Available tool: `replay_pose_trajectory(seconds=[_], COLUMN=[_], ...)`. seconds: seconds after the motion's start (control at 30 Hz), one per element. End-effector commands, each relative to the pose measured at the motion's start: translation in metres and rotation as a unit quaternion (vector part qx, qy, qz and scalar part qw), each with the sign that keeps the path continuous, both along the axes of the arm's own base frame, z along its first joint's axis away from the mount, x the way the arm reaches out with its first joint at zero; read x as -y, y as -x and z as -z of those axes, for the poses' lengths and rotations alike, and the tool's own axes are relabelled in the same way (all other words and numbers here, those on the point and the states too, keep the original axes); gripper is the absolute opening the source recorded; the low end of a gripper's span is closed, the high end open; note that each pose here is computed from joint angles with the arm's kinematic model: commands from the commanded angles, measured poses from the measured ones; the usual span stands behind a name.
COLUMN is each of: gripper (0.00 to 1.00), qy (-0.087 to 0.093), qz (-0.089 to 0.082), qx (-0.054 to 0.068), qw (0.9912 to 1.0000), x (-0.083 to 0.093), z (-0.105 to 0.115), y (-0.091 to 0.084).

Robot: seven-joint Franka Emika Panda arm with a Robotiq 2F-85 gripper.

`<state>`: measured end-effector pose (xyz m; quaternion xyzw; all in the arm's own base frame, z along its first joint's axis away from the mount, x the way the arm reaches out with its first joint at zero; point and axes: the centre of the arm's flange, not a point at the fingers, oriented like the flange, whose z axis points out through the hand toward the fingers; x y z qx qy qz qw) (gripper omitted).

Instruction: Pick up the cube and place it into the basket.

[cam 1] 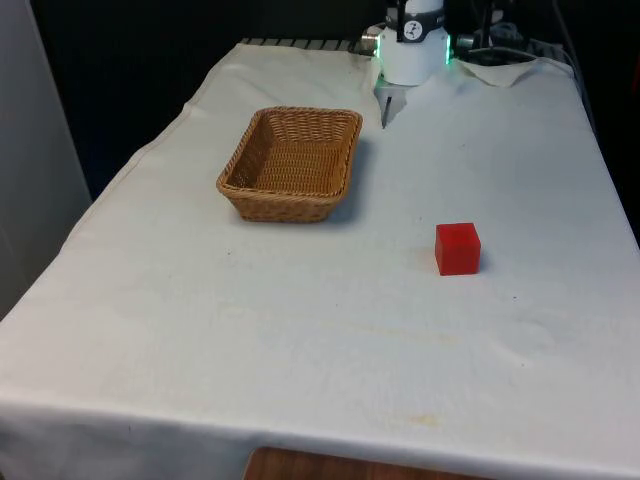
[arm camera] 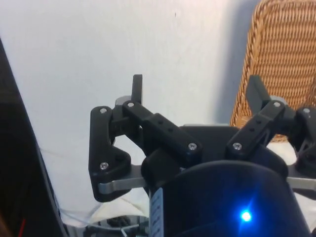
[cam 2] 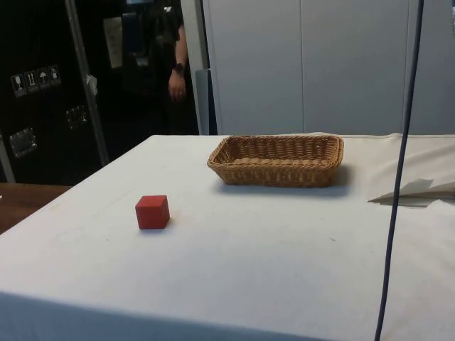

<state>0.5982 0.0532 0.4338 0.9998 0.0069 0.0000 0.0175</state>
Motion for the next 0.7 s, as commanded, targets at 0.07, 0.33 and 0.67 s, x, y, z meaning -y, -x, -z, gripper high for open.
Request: replay_pose_trajectory(seconds=[0.07, 0.33, 0.67], gripper=[1.00, 1.00, 1.00], qy=[0.002, 0.003, 0.004], qz=[0.002, -0.010, -0.036], qx=[0.008, 0.012, 0.023], qw=[0.99996, 0.99988, 0.99910], x=[-0.002, -0.002, 0.000], z=[0.011, 0.029, 0.047], y=[-0.006, -0.012, -0.016])
